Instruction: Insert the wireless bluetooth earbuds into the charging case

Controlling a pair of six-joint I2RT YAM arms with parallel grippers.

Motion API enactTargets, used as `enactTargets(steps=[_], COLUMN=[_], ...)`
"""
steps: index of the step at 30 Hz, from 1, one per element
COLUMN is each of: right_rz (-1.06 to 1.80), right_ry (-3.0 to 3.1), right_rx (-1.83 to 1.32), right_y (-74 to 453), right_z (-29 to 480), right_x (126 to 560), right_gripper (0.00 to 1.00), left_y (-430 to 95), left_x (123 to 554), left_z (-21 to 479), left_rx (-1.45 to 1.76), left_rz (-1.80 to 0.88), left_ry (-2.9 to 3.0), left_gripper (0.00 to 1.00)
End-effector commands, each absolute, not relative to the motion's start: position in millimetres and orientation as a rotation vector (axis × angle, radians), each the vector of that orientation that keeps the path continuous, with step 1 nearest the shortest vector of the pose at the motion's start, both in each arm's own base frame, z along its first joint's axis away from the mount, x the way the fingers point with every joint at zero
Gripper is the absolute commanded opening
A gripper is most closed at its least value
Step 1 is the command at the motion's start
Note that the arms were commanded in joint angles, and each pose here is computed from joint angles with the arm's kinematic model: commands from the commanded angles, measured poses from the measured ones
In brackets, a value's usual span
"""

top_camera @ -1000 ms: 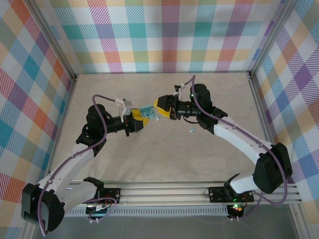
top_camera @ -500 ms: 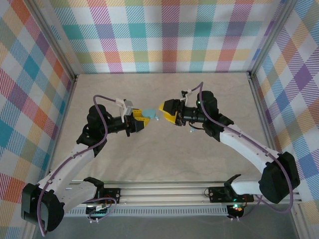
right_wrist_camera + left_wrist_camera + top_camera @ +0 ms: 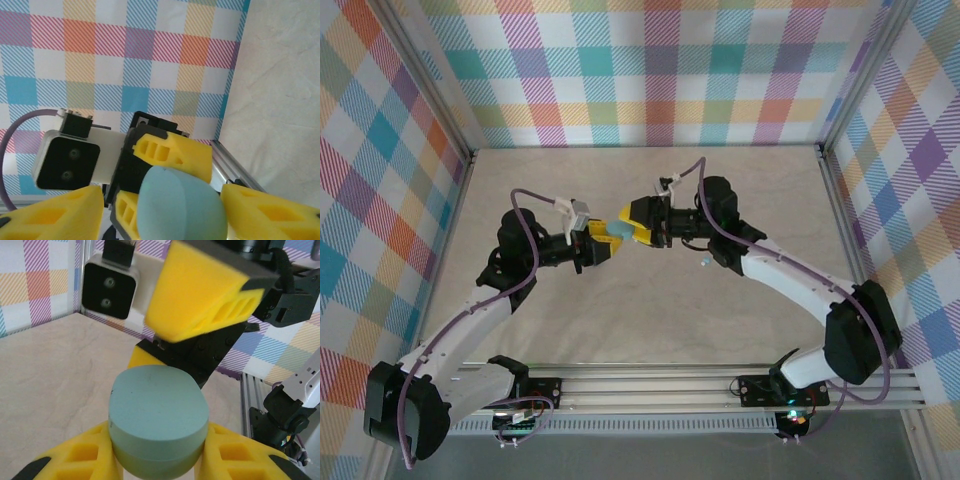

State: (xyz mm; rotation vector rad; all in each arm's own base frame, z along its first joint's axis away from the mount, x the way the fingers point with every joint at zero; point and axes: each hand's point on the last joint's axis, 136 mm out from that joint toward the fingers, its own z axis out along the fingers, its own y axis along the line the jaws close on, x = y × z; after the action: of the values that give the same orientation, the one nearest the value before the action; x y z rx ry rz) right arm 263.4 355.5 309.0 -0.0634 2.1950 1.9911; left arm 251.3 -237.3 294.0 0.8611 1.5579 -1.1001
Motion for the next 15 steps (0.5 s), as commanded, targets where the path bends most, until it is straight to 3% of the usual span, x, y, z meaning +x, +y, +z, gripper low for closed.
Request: enactTargets(steps=[1, 5, 8, 15], right_rz=[2.074, 2.092, 2.1, 2.111], right_ry=[2.126, 2.116, 2.105, 2.1], right_rx=[-0.177, -0.174, -0.179, -0.192], right_y=[364.5, 366.2, 367.2, 370.3], right_z=[333.2, 332.6, 335.2, 336.9], right_x=[255.9, 257.4, 258.8, 261.1], right_gripper=[0.53, 0.32, 0.23, 0.16], left_y=[-241.5, -240.3, -238.3, -230.3], left_x=[249.3, 254.2, 257.2, 263.9], left_z=[322.1, 320.8, 318.2, 306.8], left_rx=[0.883, 0.862, 0.843, 0.797], left_rz=[-1.092, -1.073, -1.054, -0.978], left_ry=[1.463, 1.474, 1.488, 1.545], left_gripper=[0.03, 0.04, 0.07, 0.15])
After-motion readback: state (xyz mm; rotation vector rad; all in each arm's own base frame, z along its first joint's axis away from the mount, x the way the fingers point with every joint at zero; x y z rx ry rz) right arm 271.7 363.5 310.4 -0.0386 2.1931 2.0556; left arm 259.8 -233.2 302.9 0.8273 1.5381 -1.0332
